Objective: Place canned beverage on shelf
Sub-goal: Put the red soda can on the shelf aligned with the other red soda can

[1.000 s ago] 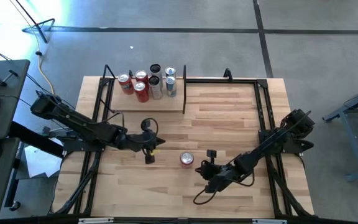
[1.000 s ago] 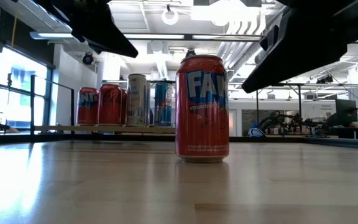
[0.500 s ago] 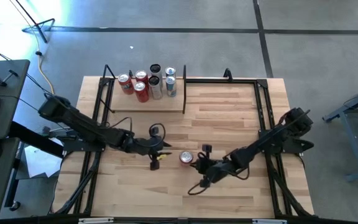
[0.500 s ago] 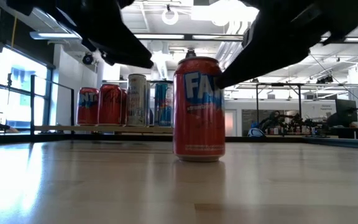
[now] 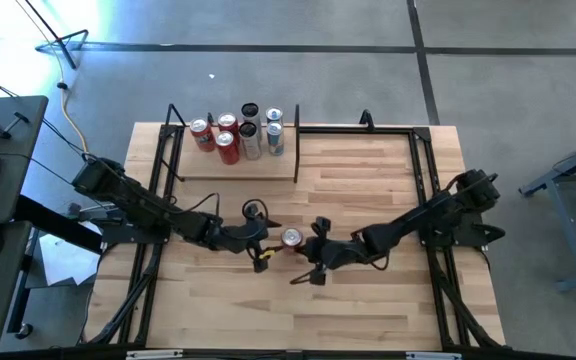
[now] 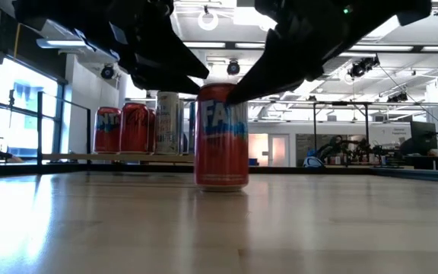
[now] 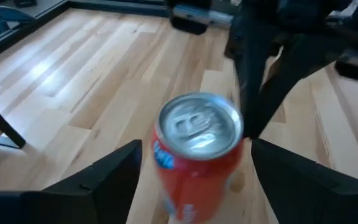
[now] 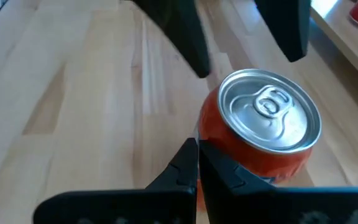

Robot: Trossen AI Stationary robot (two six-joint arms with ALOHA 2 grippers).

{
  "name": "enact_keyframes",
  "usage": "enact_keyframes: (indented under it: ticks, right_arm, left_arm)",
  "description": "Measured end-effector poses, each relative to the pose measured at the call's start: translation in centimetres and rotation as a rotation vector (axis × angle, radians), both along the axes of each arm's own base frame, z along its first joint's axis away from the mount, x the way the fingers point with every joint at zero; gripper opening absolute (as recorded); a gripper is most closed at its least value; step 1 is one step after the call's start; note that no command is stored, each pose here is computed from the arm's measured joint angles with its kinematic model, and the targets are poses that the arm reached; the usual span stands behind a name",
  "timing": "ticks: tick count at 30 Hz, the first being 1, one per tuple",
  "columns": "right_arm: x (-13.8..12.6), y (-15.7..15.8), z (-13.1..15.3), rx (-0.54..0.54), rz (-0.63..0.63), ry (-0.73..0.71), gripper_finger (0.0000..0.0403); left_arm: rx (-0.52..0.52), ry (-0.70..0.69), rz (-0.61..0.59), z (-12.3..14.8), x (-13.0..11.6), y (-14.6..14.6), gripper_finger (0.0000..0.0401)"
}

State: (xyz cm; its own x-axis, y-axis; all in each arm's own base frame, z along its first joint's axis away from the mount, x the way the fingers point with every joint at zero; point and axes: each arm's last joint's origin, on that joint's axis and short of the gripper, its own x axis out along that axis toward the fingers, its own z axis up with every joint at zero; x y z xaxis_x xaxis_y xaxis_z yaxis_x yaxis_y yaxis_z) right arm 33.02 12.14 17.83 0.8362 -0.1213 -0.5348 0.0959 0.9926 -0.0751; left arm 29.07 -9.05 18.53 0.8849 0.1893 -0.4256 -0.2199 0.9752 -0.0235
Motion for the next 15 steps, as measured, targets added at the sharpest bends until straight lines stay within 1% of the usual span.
enact_keyframes:
  ticks: [5,10,15]
  right_arm:
    - [0.6,-0.7,-0.6,-0.001,0.008,0.008,0.0]
    - [1.2,-0.7,-1.9,0.006,0.049,0.02,0.0]
    - [1.4,-0.7,-2.0,-0.004,0.059,0.012,0.0]
  left_arm:
    - [-0.014,-0.008,-0.016,0.1,0.1,0.0,0.0292]
    - [-0.032,-0.013,0.019,0.1,0.3,0.7,0.0292]
    - [-0.04,-0.013,0.034,0.1,0.5,1.4,0.0292]
